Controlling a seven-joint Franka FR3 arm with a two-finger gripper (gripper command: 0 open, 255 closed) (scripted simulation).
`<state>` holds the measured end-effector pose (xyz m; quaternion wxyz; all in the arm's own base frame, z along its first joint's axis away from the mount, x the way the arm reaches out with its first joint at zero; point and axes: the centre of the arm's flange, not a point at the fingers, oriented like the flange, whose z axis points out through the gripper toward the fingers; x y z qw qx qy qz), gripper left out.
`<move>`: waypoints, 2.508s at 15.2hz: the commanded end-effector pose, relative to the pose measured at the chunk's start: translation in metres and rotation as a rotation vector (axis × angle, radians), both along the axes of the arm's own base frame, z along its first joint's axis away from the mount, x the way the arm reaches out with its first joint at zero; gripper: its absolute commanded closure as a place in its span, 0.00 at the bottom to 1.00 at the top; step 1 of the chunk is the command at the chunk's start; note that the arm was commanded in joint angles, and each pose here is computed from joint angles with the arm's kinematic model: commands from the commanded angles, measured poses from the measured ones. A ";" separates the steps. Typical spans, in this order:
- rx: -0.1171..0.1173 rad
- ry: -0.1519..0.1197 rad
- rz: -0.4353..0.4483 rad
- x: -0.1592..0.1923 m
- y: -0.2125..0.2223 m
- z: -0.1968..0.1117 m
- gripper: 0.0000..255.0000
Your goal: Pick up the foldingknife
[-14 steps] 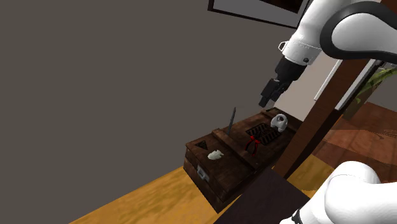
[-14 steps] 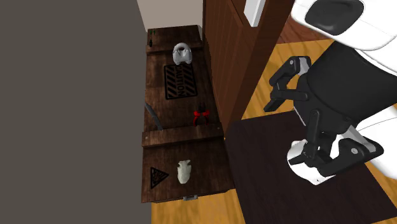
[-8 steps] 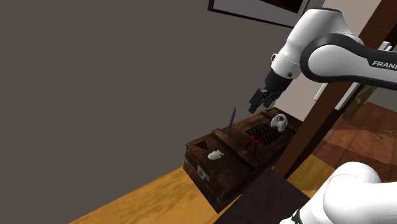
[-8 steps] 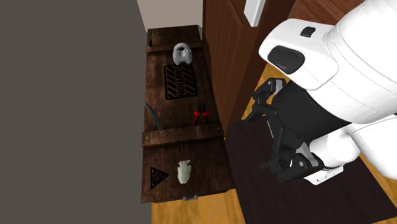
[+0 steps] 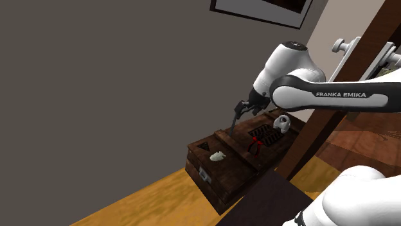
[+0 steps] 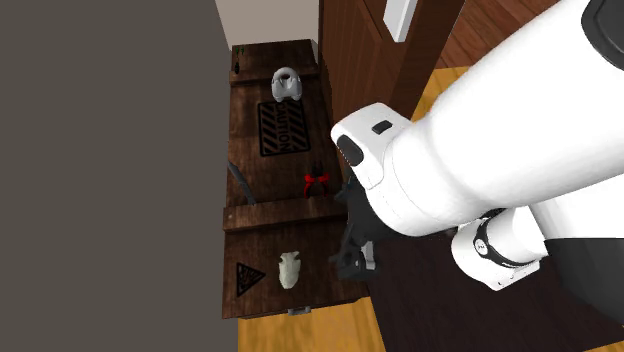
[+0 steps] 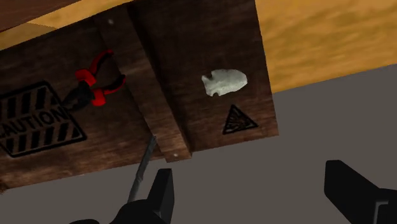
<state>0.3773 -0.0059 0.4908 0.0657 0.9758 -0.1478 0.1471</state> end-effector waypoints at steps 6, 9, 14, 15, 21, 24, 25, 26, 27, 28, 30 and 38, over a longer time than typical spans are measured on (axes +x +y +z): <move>-0.060 -0.102 -0.181 0.044 -0.027 -0.067 0.00; -0.086 -0.144 -0.258 0.064 -0.043 -0.094 0.00; -0.130 -0.213 -0.387 0.096 -0.073 -0.137 0.00; -0.138 -0.226 -0.412 0.102 -0.080 -0.145 0.00; -0.190 -0.309 -0.567 0.139 -0.125 -0.190 0.00; -0.216 -0.351 -0.644 0.156 -0.151 -0.211 0.00; -0.225 -0.364 -0.670 0.161 -0.159 -0.218 0.00; -0.234 -0.378 -0.696 0.166 -0.169 -0.224 0.00; -0.242 -0.392 -0.722 0.171 -0.178 -0.231 0.00; -0.248 -0.401 -0.738 0.175 -0.184 -0.235 0.00; -0.248 -0.401 -0.738 0.175 -0.184 -0.245 0.00; -0.248 -0.401 -0.738 0.175 -0.184 -0.275 1.00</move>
